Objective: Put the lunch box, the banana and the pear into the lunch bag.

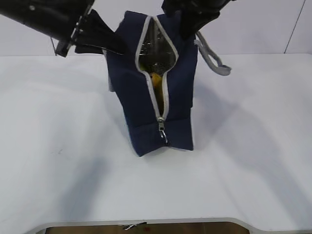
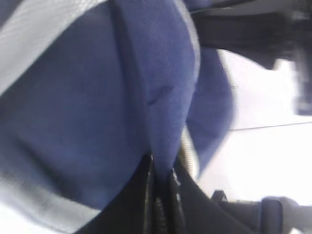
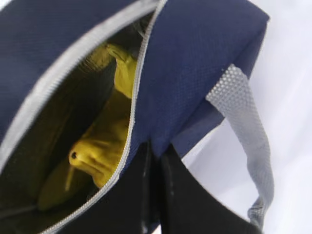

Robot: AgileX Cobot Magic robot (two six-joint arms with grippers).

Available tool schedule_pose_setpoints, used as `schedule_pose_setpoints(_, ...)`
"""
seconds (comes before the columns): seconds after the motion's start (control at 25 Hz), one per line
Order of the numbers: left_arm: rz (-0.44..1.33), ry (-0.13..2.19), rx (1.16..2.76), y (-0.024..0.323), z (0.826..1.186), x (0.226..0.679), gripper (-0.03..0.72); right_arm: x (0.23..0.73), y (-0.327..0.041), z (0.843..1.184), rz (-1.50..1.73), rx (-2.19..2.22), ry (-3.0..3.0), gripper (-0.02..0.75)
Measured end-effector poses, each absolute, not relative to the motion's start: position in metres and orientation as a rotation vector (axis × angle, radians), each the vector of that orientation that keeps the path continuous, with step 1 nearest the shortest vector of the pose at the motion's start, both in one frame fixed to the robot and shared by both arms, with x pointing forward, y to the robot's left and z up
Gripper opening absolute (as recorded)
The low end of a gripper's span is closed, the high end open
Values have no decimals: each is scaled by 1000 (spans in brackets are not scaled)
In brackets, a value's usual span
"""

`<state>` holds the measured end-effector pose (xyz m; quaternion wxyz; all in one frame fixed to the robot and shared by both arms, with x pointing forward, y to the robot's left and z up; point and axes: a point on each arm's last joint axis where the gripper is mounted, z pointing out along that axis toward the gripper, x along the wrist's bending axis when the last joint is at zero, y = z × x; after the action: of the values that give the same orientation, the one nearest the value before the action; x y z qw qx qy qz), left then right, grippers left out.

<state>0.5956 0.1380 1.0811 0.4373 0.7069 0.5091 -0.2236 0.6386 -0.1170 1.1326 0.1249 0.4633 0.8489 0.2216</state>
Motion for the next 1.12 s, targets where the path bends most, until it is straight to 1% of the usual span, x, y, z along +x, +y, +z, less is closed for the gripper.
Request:
schedule_pose_setpoints(0.08,-555,1271,1759,128,1074,597,10,632,-121,1137,630,1348,2464,20)
schedule_pose_setpoints(0.2,-585,1280,1753,119,1066,599,10,631,-123,1132,600,1354,2476,20)
schedule_pose_setpoints(0.44,-595,1275,1735,117,1065,600,10,632,-124,1130,576,1371,2462,23)
schedule_pose_setpoints(0.56,-608,1278,1729,115,1062,601,23,633,-127,1130,550,1388,2434,68)
schedule_pose_setpoints(0.64,-620,1286,1726,115,1058,603,76,633,-127,1131,550,1389,2424,148)
schedule_pose_setpoints(0.8,-647,1265,1702,108,1058,602,266,633,-128,1131,551,1390,2416,337)
schedule_pose_setpoints(0.84,-653,1255,1694,107,1059,602,298,634,-128,1131,549,1388,2413,363)
schedule_pose_setpoints(0.88,-661,1244,1683,105,1060,602,322,634,-128,1131,550,1388,2413,383)
schedule_pose_setpoints(0.96,-673,1227,1658,103,1062,602,345,633,-128,1132,550,1392,2407,403)
schedule_pose_setpoints(1.12,-693,1216,1649,102,1063,601,355,629,-130,1141,573,1390,2388,410)
